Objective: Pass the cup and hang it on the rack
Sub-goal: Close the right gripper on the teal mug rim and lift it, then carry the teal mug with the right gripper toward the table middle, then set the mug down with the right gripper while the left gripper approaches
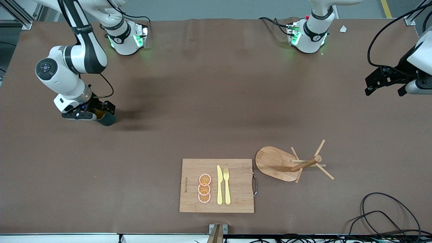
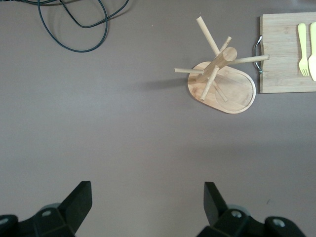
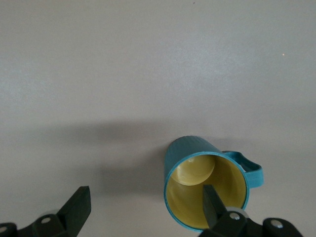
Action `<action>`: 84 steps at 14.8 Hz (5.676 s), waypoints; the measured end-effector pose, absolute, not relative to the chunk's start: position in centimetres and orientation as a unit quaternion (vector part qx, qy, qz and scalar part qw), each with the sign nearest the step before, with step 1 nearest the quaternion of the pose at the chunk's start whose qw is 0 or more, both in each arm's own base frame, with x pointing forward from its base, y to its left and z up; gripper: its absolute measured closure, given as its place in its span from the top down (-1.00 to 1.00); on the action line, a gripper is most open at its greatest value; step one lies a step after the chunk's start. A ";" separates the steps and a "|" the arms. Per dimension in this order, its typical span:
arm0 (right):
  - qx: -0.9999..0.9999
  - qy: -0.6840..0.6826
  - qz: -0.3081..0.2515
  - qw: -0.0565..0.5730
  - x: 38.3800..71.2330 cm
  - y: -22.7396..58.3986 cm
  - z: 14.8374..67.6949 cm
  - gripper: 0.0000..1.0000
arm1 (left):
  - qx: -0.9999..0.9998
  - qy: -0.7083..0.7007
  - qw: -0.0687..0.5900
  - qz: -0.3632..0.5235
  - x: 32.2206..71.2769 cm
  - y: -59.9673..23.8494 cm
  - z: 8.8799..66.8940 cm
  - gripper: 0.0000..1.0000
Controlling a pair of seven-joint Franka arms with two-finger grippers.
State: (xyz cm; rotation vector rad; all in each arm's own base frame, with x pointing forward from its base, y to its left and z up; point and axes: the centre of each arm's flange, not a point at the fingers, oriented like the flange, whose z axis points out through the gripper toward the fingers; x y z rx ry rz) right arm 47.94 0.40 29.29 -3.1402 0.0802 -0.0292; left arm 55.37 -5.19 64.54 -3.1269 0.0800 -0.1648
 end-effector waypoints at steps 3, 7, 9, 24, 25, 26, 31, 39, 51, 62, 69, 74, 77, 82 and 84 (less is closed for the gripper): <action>-1.000 0.027 -0.003 0.000 47.9 0.2 28.1 1.00 | -0.998 0.026 0.005 -0.053 55.4 -5.2 64.5 1.00; -0.999 0.033 -0.002 0.000 48.0 -0.3 26.6 1.00 | -0.998 0.025 0.005 -0.053 55.4 -5.2 64.5 1.00; -0.999 0.034 -0.004 0.000 48.1 -0.4 26.1 1.00 | -0.998 0.025 0.005 -0.053 55.4 -5.2 64.5 1.00; -1.000 0.008 0.003 0.001 47.7 -5.2 22.6 0.41 | -0.999 0.012 0.006 -0.048 55.7 -3.7 64.1 1.00; -1.000 0.007 0.004 0.002 47.6 -5.1 22.6 0.40 | -0.999 0.012 0.006 -0.048 55.7 -3.7 64.1 1.00; -1.000 0.006 0.007 0.002 47.6 -5.0 22.6 0.37 | -0.999 0.012 0.006 -0.048 55.7 -3.7 64.1 1.00; -0.999 0.025 0.030 0.003 47.3 -3.8 22.4 -0.30 | -0.999 0.013 0.006 -0.048 55.7 -3.7 64.1 1.00; -0.992 0.112 0.064 0.004 48.3 4.8 26.6 -0.90 | -0.998 0.034 0.007 -0.048 55.7 -3.8 64.1 1.00; -0.938 0.344 0.017 0.027 42.6 42.2 35.4 -0.90 | -0.998 0.034 0.007 -0.043 56.1 -3.8 63.5 1.00; -0.915 0.400 0.026 0.040 43.8 57.0 27.3 -0.90 | -0.999 0.023 0.007 -0.040 56.3 -2.6 63.2 1.00; -0.890 0.454 0.030 0.040 44.3 59.6 23.8 -0.90 | -0.999 0.011 0.007 -0.036 56.8 -1.2 62.4 1.00; -0.886 0.460 0.035 0.040 44.3 59.8 23.6 -0.89 | -0.999 0.013 0.007 -0.031 57.2 -1.4 61.8 1.00; -0.886 0.460 0.035 0.039 44.3 59.8 23.7 -0.51 | -1.000 0.008 -0.005 -0.027 57.3 -2.1 61.4 1.00; -0.887 0.459 0.038 0.027 44.0 59.8 23.7 0.47 | -0.998 -0.059 -0.026 -0.024 57.3 -3.8 61.4 1.00; -0.887 0.459 0.038 0.035 44.2 60.1 24.4 0.88 | -0.995 -0.093 -0.029 -0.022 57.1 -5.3 61.4 1.00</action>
